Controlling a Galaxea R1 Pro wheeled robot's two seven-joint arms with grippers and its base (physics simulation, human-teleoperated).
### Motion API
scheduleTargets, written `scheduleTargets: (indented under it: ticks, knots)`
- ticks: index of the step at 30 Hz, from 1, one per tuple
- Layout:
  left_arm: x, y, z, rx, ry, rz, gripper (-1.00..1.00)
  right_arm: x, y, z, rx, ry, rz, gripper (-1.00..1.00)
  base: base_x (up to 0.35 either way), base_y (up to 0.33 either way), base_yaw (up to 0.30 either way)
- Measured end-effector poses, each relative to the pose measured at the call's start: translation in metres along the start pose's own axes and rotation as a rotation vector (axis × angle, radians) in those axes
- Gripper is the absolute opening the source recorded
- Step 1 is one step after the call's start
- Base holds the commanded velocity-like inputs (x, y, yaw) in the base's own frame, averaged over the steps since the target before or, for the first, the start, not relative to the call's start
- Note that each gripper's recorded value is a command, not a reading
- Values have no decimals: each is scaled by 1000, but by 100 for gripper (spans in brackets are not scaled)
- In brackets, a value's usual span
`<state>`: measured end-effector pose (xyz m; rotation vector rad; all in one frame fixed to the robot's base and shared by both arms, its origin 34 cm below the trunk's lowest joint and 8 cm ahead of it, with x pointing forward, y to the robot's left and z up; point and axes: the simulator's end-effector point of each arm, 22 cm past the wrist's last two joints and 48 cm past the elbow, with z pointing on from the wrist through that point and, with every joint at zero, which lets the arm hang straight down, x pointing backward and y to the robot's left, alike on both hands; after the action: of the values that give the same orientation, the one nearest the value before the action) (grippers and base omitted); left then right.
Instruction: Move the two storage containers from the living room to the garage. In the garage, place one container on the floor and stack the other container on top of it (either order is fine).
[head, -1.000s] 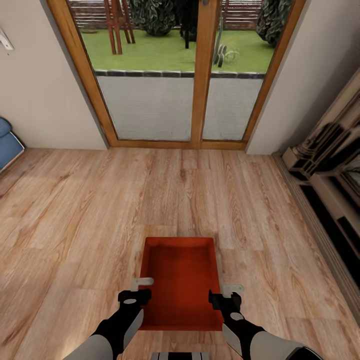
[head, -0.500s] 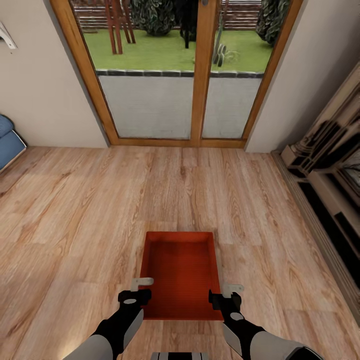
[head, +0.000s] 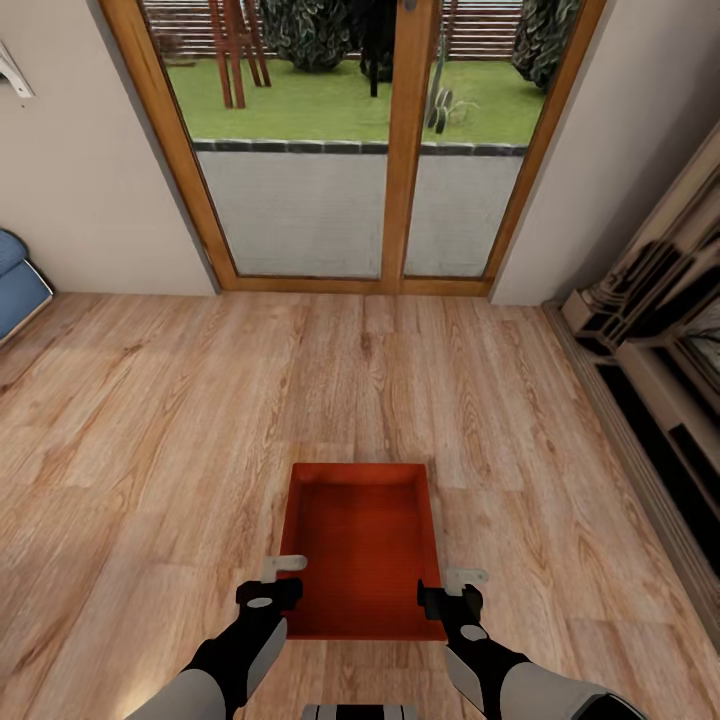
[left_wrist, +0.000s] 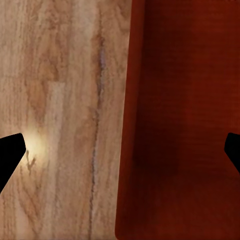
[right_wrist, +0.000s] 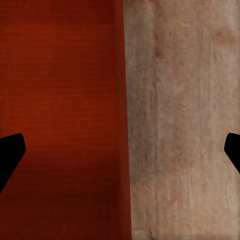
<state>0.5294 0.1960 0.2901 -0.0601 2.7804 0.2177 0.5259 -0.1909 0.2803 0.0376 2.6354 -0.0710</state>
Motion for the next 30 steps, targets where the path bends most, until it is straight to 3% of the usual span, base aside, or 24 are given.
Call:
scheduleTargets:
  ticks: [18, 30]
  knots:
    - [0, 0, 0, -1, 1, -1, 100, 0, 0, 0, 0, 0, 1, 100, 0, 0, 0]
    - [13, -2, 22, -3, 0, -3, 100, 16, 1, 20, 1, -1, 2, 100, 0, 0, 0]
